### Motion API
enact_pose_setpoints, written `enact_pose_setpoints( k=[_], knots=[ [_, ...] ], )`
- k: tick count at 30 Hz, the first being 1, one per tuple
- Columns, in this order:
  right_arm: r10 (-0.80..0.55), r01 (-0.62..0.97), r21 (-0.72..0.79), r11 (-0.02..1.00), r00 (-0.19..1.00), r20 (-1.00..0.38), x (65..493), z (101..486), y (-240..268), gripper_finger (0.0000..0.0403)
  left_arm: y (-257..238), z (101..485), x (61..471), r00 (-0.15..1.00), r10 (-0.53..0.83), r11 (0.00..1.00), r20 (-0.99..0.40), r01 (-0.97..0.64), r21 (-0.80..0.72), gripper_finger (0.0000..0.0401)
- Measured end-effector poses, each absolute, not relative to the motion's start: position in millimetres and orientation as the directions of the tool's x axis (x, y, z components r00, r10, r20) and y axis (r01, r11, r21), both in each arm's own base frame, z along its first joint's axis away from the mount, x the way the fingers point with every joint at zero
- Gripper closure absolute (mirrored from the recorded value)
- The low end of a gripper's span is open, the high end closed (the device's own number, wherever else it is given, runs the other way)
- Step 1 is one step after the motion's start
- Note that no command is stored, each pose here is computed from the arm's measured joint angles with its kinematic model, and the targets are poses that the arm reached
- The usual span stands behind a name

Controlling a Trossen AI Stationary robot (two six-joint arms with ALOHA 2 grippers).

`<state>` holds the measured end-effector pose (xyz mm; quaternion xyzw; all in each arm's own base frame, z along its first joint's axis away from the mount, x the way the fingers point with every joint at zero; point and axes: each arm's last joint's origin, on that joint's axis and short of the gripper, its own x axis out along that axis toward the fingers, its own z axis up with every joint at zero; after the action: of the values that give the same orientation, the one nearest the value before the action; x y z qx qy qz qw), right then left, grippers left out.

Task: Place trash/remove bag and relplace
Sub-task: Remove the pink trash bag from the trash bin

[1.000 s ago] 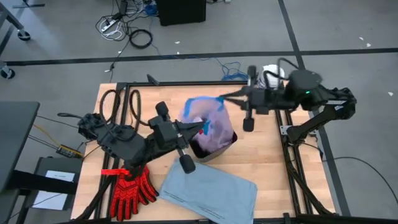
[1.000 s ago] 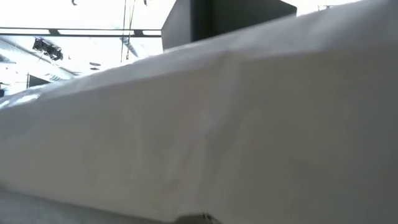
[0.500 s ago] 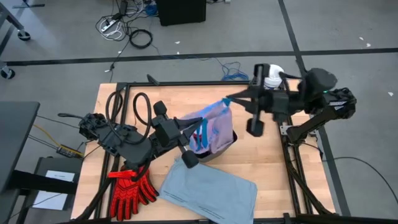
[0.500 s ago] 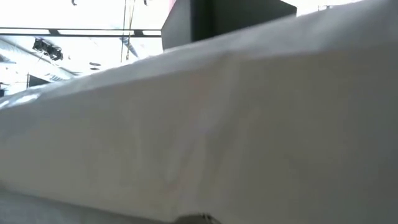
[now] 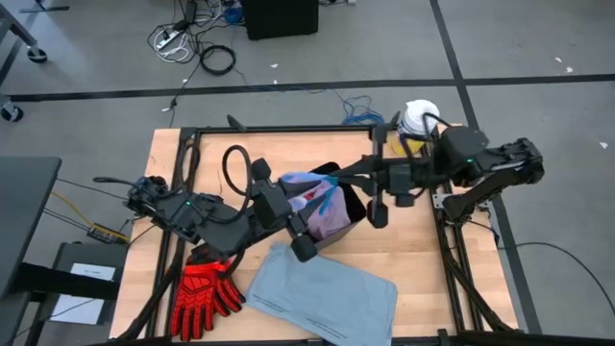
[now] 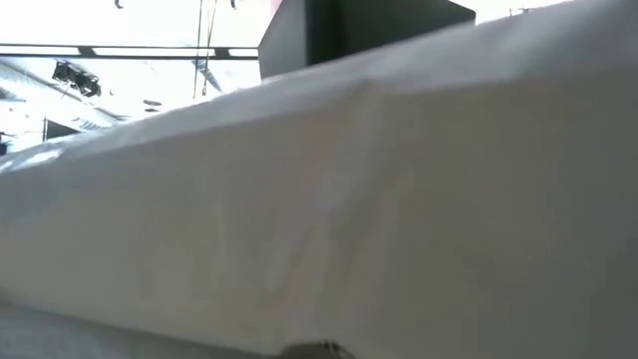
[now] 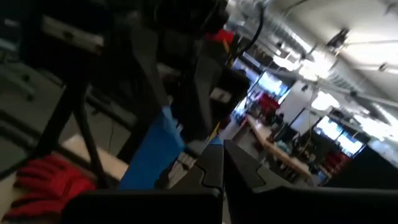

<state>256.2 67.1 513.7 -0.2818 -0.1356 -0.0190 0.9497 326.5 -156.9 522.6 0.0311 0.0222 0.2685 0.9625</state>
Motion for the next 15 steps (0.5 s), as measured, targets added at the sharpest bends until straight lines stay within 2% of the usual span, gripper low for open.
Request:
enact_pose_setpoints(
  k=[11,15],
  knots=[
    [0.097,0.071,-0.534,0.842,0.955,0.28,256.1,514.4,68.8,0.0403,-153.4,518.3,328.7,0.786,0.617,0.785,-0.032,-0.612,0.097,0.0208],
    [0.142,0.037,-0.543,0.839,0.949,0.283,255.8,514.6,70.1,0.0403,-154.2,518.5,329.6,0.813,0.582,0.812,-0.034,-0.577,0.088,0.0192]
  ],
)
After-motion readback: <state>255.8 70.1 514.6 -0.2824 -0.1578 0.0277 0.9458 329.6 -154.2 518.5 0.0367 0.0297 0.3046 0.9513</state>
